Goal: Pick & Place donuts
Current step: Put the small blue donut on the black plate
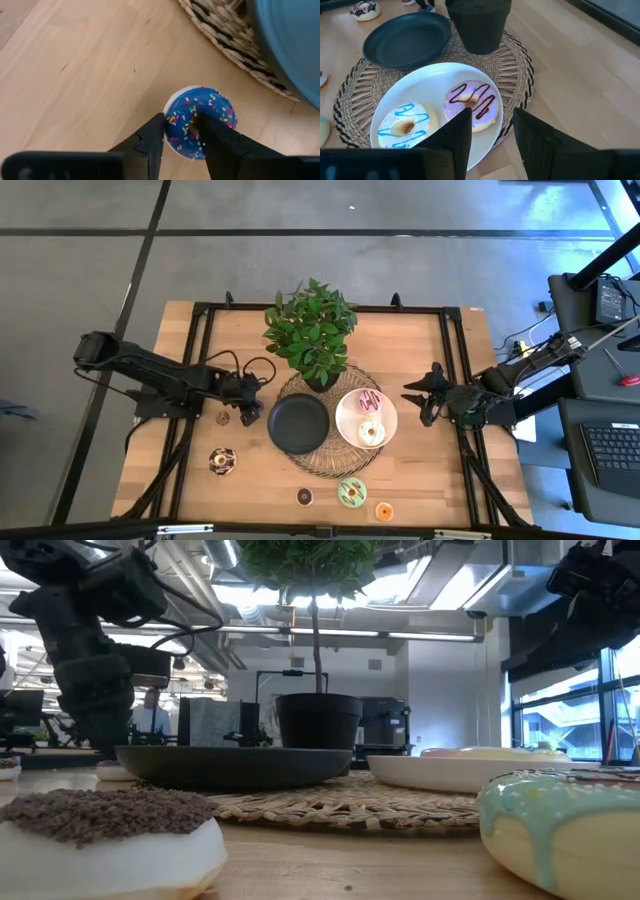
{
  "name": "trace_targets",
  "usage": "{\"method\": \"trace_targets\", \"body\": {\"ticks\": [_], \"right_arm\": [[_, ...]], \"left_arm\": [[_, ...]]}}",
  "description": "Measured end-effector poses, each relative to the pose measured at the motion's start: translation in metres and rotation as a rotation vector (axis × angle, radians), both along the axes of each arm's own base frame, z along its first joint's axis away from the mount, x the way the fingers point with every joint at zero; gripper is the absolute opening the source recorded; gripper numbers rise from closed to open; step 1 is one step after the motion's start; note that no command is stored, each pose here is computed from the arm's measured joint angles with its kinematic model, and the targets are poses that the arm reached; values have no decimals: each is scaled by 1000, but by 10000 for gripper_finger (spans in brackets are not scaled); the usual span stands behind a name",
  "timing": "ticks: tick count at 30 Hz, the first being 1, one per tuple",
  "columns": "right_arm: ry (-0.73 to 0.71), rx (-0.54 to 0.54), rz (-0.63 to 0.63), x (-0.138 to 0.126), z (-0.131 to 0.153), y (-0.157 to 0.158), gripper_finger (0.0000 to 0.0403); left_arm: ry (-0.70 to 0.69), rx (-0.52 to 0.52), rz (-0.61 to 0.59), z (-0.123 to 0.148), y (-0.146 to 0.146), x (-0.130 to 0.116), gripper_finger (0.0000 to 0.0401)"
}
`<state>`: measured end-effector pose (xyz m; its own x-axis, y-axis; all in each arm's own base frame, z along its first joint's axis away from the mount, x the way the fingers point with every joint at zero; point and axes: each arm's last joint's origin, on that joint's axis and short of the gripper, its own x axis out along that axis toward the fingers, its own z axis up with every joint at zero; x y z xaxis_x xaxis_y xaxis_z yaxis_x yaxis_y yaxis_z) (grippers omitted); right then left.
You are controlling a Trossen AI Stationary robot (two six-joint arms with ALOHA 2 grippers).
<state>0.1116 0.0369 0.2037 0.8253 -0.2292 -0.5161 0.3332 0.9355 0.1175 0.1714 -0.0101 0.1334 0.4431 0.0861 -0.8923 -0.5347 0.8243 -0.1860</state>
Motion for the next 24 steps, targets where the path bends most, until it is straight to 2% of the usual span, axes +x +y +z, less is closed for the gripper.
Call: {"method": "trace_targets", "body": {"ticks": [14,20,24], "right_arm": [[3,-5,2,0,0,0,145],[5,-9,5,0,0,0,145],[4,-8,5,0,0,0,145]], "left_arm": [[44,-10,-21,2,0,-2,24],[130,21,-30,31,0,5,21],[-1,49,-41,59,-1,24,24]]}}
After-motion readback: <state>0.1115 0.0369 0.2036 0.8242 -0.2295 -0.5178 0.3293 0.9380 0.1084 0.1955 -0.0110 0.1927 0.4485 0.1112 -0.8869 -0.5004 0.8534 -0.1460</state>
